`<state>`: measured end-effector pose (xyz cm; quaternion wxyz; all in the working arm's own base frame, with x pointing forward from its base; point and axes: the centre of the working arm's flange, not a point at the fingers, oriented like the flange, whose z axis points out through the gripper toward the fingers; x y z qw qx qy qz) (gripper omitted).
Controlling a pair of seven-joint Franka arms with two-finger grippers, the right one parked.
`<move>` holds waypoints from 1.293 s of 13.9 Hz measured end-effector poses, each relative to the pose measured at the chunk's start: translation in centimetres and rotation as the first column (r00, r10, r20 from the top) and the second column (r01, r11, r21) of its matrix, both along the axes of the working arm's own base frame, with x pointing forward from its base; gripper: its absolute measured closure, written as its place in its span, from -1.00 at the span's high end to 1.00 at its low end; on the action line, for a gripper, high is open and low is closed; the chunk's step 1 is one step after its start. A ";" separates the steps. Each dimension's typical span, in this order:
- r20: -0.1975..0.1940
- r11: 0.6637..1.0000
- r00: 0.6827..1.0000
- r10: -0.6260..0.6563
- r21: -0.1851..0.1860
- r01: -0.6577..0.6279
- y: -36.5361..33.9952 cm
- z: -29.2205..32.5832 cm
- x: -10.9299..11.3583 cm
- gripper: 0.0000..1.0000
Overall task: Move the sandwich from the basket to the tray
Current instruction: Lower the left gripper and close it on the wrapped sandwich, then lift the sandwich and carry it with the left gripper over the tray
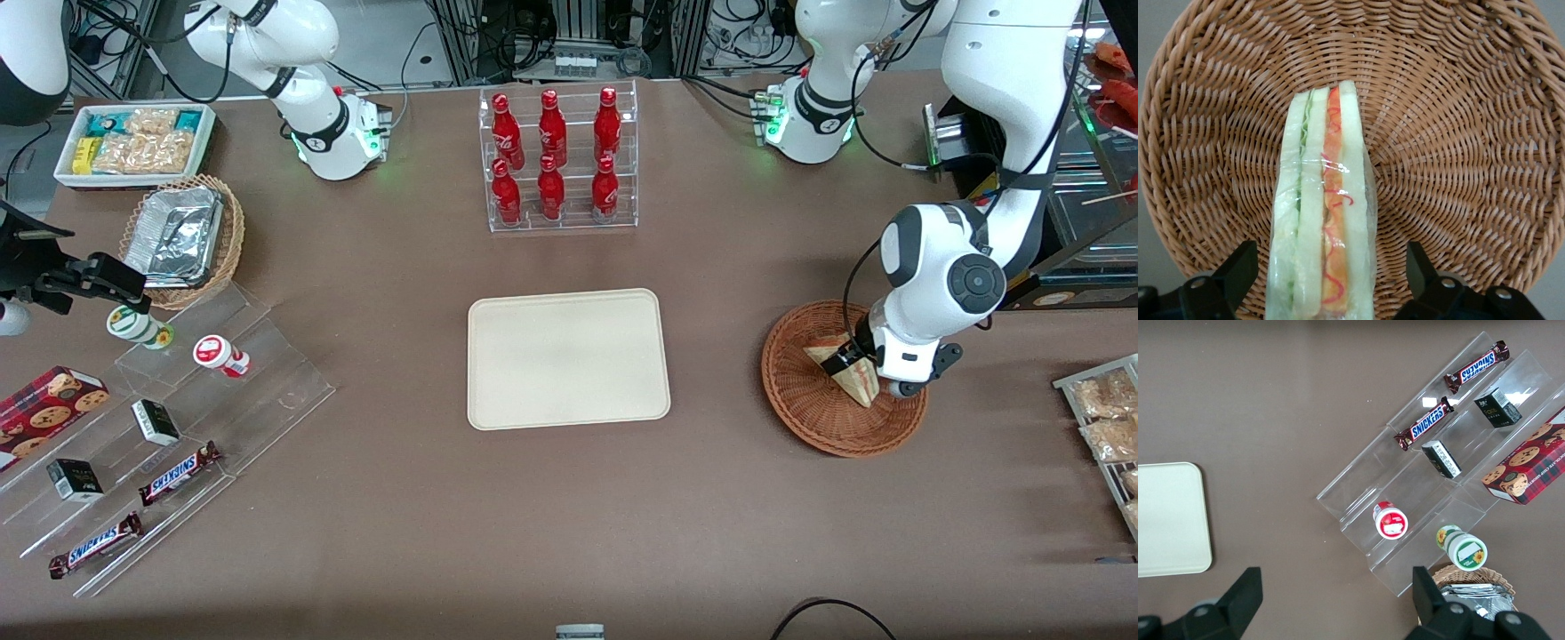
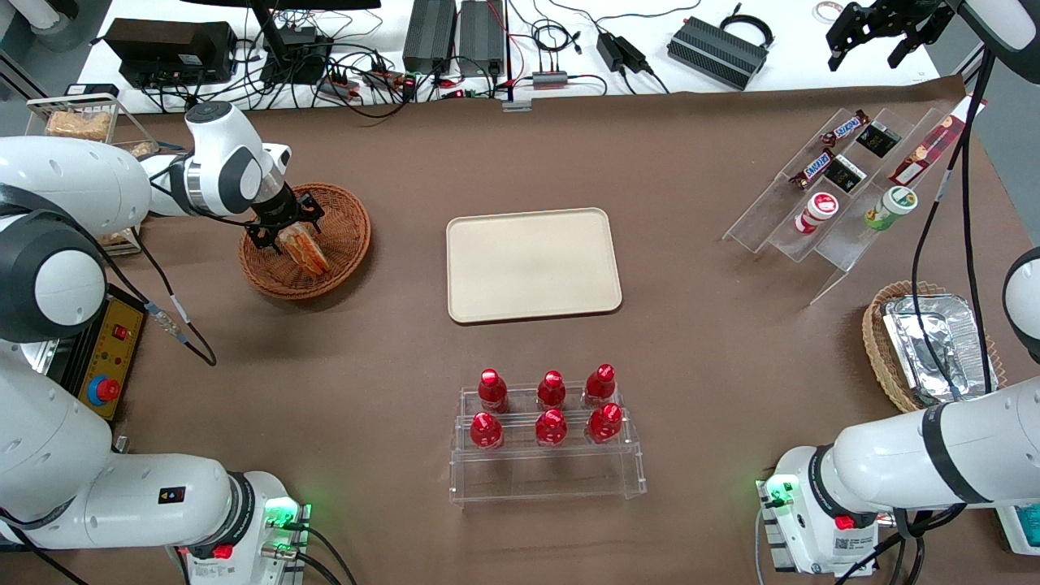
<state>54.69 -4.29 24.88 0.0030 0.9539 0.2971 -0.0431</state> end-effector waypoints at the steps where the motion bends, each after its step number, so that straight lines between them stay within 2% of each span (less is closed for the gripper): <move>1: 0.000 1.000 1.000 0.000 0.000 0.000 0.0 0.0 0.0 0.74; 2: 0.000 1.000 1.000 0.000 0.000 0.000 0.0 0.0 0.0 0.47; 5: -0.001 1.000 1.000 0.000 0.000 0.000 0.0 0.0 0.0 -0.14; 8: -0.011 1.000 1.000 -0.002 0.001 0.002 0.0 0.2 -0.1 -0.61; 12: -0.047 0.999 0.998 -0.045 0.001 0.045 -0.2 4.5 0.4 -0.71; 15: -0.055 0.993 0.992 -0.117 -0.003 0.117 -1.9 8.4 1.2 -0.71; 18: -0.044 0.979 0.978 -0.203 -0.008 0.203 -5.7 9.5 1.3 -0.71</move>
